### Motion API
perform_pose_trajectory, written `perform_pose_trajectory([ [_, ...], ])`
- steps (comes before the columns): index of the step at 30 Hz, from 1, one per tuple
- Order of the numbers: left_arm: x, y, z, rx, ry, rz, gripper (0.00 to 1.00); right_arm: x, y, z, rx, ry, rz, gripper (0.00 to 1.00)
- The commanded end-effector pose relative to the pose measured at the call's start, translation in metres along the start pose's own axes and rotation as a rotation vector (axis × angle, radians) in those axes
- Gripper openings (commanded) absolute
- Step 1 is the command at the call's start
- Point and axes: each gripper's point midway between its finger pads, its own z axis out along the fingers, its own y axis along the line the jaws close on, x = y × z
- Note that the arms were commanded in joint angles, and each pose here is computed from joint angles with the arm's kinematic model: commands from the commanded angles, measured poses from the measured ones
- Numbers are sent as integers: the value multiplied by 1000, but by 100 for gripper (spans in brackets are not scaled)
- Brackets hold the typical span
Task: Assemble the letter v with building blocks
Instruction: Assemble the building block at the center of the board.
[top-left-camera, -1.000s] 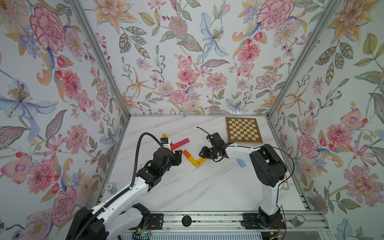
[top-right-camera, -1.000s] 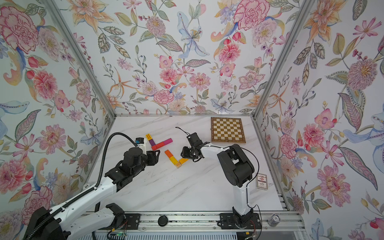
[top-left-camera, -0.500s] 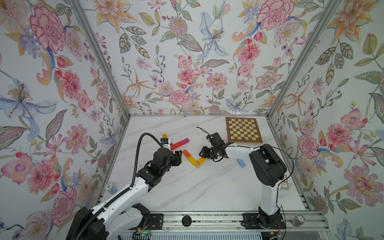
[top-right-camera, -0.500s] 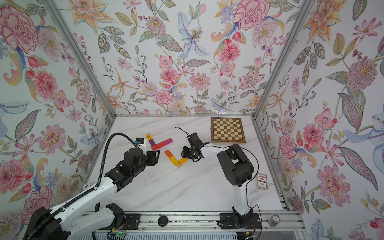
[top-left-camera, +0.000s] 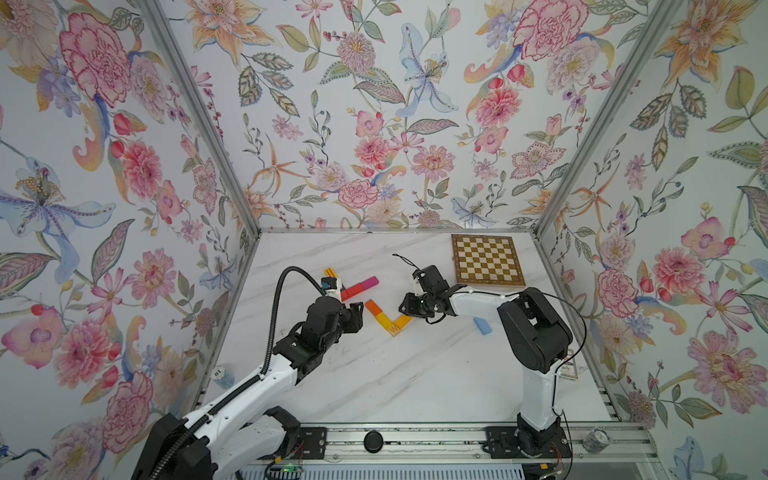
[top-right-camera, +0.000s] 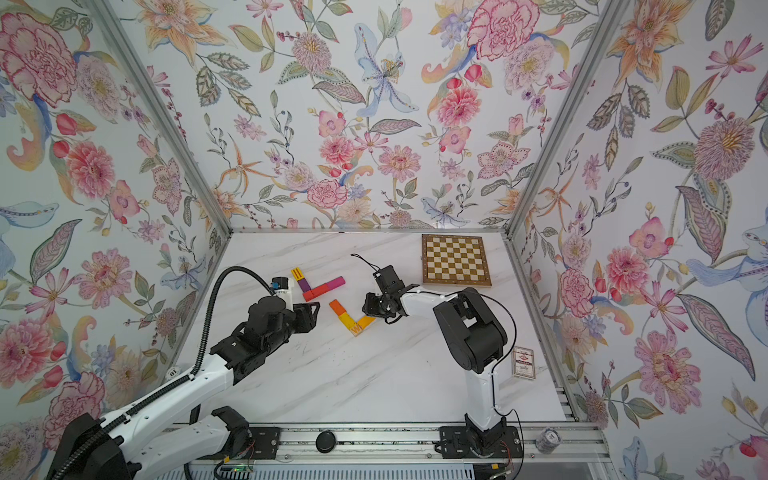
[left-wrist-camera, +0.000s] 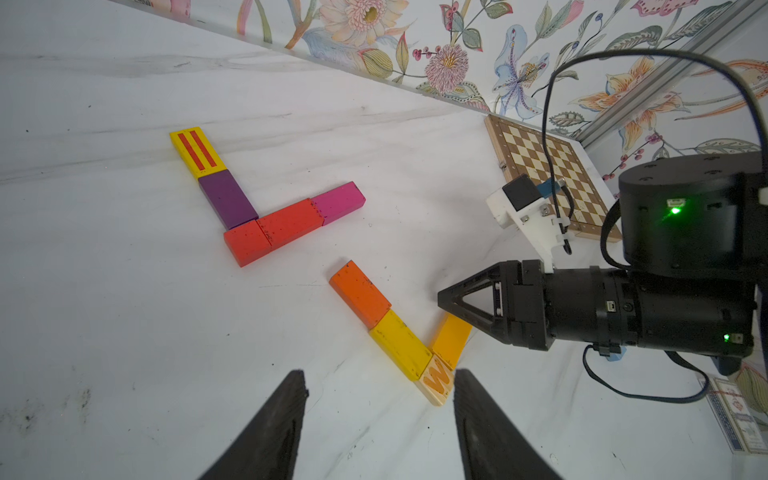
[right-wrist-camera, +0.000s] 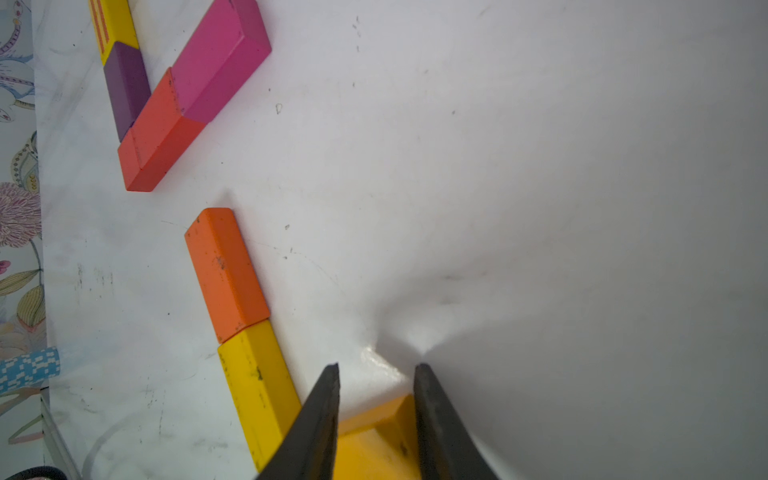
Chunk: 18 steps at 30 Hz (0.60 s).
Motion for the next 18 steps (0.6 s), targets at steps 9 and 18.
perform_pose_trajectory([
  [9,0,5,-1,-11,-9,-18,60,26,-26,13,86,80,41,28],
  [18,-1,5,-1,-12,-11,-16,60,25,-28,13,94,78,49,32],
])
